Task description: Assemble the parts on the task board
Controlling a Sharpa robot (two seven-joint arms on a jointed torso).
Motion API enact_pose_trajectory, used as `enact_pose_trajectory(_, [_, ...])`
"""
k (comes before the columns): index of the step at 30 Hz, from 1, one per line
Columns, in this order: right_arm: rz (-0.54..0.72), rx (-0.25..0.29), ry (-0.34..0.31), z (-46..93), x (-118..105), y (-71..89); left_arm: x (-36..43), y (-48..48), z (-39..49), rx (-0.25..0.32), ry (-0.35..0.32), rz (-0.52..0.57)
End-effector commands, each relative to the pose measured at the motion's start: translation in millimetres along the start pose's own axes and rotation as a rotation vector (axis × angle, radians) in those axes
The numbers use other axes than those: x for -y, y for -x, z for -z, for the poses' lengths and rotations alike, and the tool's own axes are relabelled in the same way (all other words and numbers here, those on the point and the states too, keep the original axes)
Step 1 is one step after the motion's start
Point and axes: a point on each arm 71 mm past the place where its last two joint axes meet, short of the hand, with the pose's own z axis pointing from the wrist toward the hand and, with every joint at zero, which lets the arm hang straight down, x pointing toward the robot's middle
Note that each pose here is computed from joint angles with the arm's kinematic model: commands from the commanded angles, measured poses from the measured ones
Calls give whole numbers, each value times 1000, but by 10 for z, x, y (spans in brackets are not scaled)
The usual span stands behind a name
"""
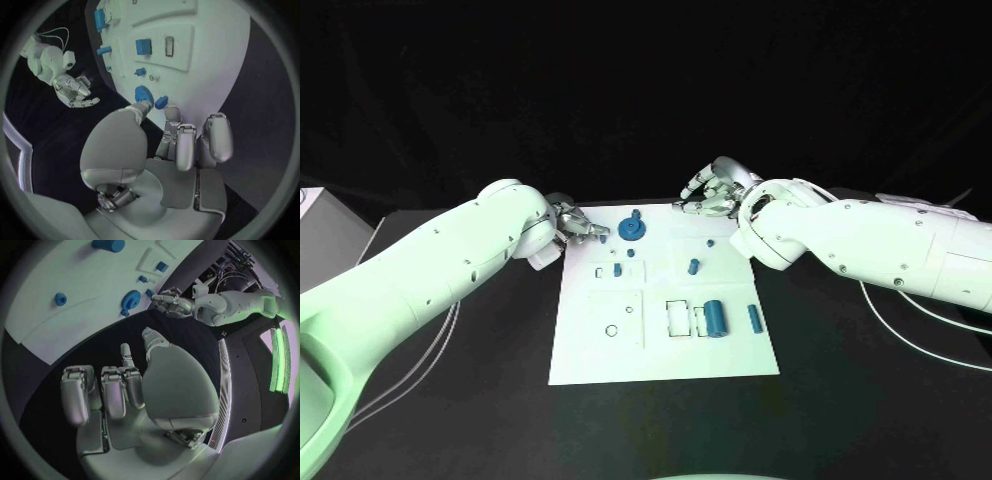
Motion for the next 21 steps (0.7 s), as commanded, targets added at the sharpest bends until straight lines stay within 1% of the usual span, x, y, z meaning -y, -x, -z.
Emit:
enact_pose_trajectory(1, [8, -1, 14, 0, -17, -2, 46, -8, 4, -9, -22, 4])
enact_pose_trajectory(21, [9, -3, 12, 0, -18, 0, 46, -12, -2, -17, -21, 4])
